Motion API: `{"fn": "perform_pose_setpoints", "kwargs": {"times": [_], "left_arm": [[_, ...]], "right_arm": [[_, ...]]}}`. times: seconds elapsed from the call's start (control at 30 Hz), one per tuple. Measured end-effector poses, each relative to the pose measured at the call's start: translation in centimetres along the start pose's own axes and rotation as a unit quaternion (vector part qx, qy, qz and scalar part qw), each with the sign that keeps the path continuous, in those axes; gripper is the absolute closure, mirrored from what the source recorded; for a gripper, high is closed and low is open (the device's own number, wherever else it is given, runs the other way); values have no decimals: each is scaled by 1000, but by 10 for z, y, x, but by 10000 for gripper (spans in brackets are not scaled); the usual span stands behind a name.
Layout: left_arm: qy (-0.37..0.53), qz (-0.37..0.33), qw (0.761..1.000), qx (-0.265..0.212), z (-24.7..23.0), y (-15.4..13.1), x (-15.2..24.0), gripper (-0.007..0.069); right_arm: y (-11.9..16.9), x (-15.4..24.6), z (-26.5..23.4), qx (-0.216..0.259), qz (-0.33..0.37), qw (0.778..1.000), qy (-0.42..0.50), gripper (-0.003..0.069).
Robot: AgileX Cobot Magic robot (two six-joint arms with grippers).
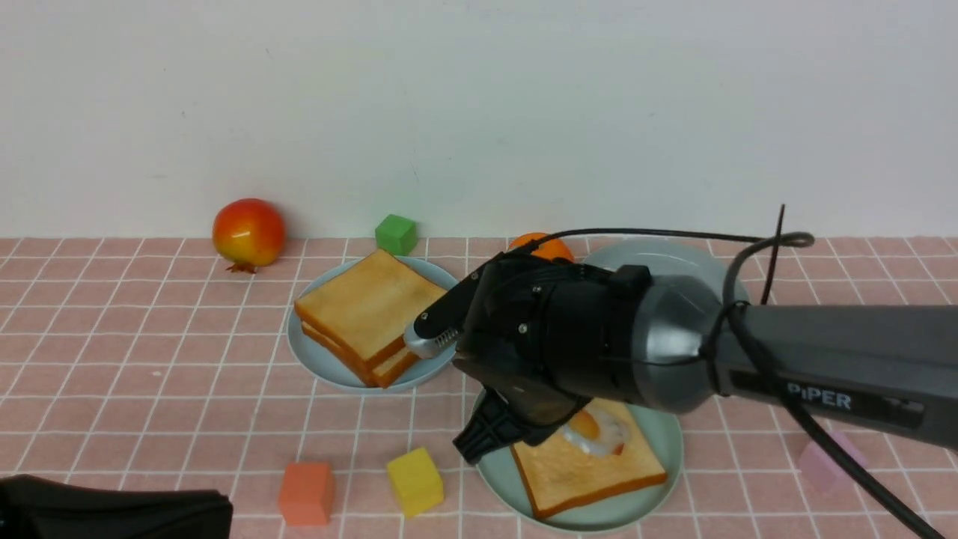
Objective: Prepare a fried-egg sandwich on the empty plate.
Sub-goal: Use the right arm to place the fried egg on the slice of bread in the middle, then use the left arm to grab a slice of bread
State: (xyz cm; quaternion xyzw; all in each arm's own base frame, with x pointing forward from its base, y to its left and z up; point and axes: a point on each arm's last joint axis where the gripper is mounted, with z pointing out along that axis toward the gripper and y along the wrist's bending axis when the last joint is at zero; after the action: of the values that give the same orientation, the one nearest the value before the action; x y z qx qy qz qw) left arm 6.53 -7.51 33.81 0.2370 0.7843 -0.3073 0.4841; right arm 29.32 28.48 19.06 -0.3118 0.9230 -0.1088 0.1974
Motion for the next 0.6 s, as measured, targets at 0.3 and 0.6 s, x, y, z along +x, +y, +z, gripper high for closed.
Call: {"fn": "perform_pose_setpoints", "kwargs": {"times": [0.3,0.6], "left_arm": [[0,0,1000,0,0,0,0,612],[62,-1,998,-16,20,2,5,613]], "right_arm": [[3,3,-8,-31,29,999,14,249],[-19,26,-132,-56,50,996,-51,330]]}}
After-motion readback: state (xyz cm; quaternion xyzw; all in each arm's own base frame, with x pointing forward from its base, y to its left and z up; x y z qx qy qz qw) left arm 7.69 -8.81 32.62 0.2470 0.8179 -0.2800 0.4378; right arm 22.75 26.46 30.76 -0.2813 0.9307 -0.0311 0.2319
